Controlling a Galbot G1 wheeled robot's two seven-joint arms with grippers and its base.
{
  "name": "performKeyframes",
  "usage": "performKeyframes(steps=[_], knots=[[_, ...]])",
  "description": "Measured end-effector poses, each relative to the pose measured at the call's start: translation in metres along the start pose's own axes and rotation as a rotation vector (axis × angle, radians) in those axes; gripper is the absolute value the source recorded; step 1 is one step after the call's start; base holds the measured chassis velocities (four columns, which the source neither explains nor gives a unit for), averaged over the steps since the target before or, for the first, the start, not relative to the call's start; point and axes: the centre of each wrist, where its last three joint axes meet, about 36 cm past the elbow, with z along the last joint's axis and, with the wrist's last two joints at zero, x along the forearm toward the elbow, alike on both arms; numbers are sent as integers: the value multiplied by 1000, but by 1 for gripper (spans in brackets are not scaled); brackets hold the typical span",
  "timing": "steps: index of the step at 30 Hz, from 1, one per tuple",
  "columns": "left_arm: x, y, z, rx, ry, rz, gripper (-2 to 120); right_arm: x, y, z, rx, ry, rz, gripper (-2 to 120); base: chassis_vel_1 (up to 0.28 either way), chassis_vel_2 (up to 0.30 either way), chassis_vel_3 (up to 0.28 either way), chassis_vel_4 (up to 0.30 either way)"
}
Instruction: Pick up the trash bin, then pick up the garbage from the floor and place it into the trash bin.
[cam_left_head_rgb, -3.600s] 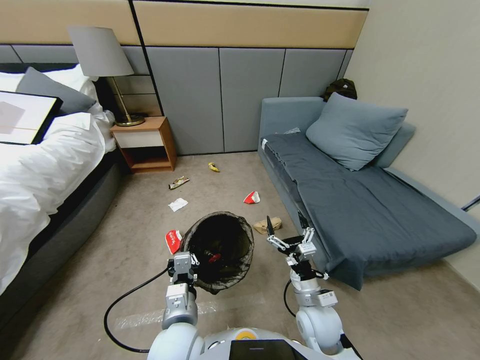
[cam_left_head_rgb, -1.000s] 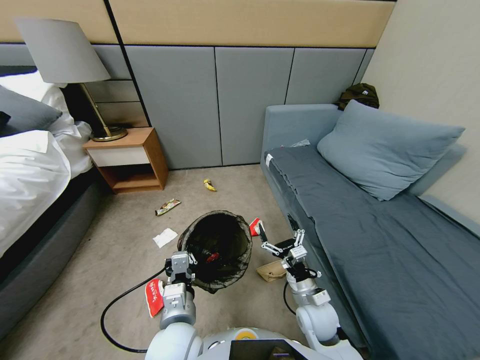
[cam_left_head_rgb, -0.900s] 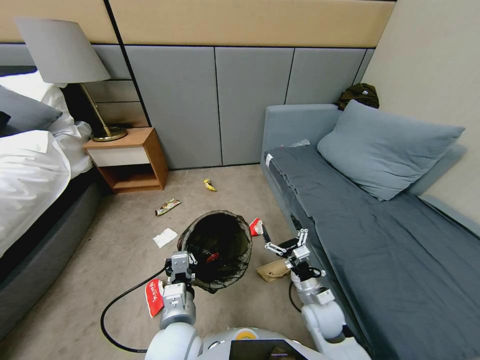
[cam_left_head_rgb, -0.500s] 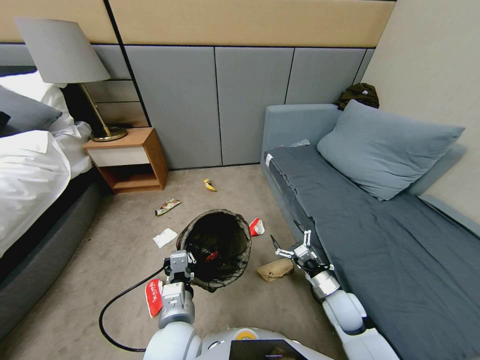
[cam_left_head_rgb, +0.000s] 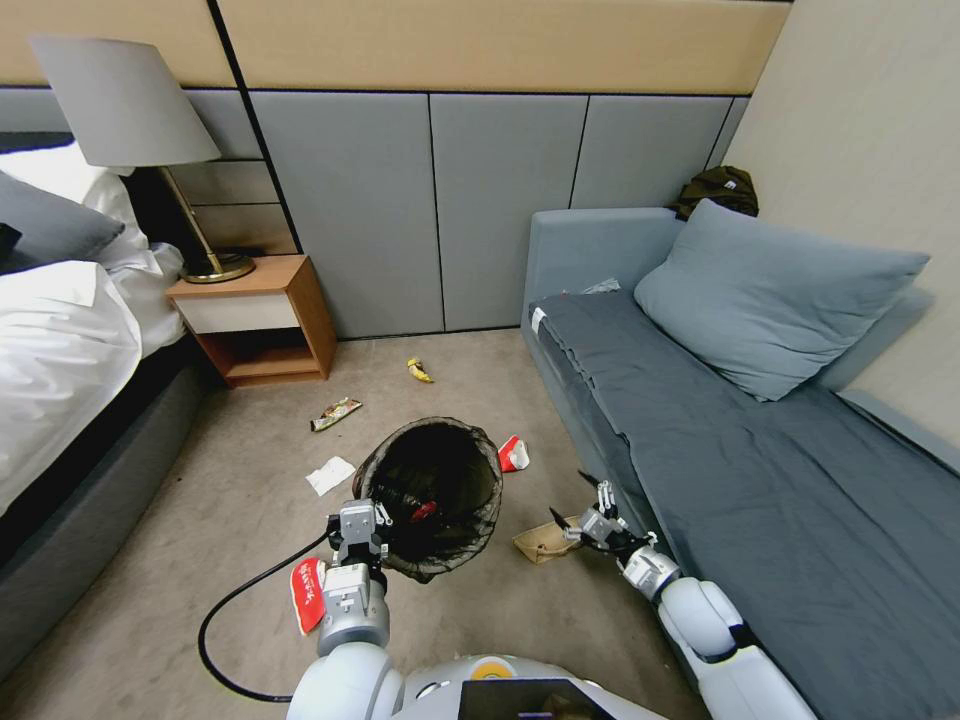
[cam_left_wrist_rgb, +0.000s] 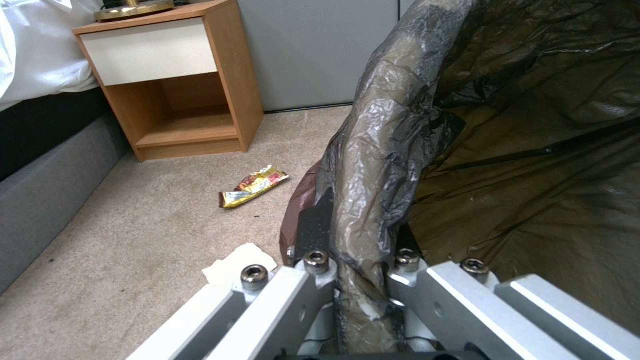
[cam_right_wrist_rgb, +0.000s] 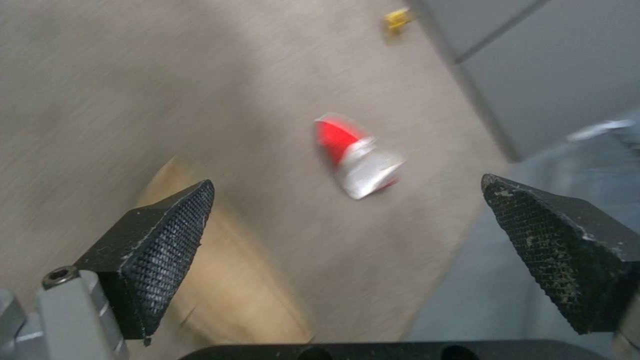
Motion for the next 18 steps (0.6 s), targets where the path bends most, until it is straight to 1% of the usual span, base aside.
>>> performKeyframes(steps=[2, 3, 6, 7, 8, 10, 12, 15, 18], knots=[[0, 0, 0, 0, 0, 0, 0, -2, 1, 9, 4, 11, -39, 100, 0, 0, 0, 0], [0, 0, 0, 0, 0, 0, 0, -2, 1, 9, 4, 11, -39, 100, 0, 0, 0, 0], [1, 1, 0, -1, 1, -2, 0, -9, 9, 29, 0, 33, -113, 100, 0, 0, 0, 0], [1, 1, 0, -1, 1, -2, 0, -9, 9, 29, 0, 33, -113, 100, 0, 0, 0, 0], [1, 1, 0, -2, 2, -3, 0, -13, 12, 36, 2, 34, -142, 100, 0, 0, 0, 0], [2, 1, 0, -2, 2, -3, 0, -15, 15, 40, 2, 35, -156, 100, 0, 0, 0, 0], [2, 1, -1, -3, 3, -6, 0, -21, 21, 50, -7, 37, -194, 100, 0, 0, 0, 0], [2, 1, 0, -4, 4, -7, 0, -25, 25, 57, -12, 43, -209, 100, 0, 0, 0, 0], [2, 1, 0, -5, 5, -8, 0, -34, 33, 68, -40, 49, -223, 100, 0, 0, 0, 0]])
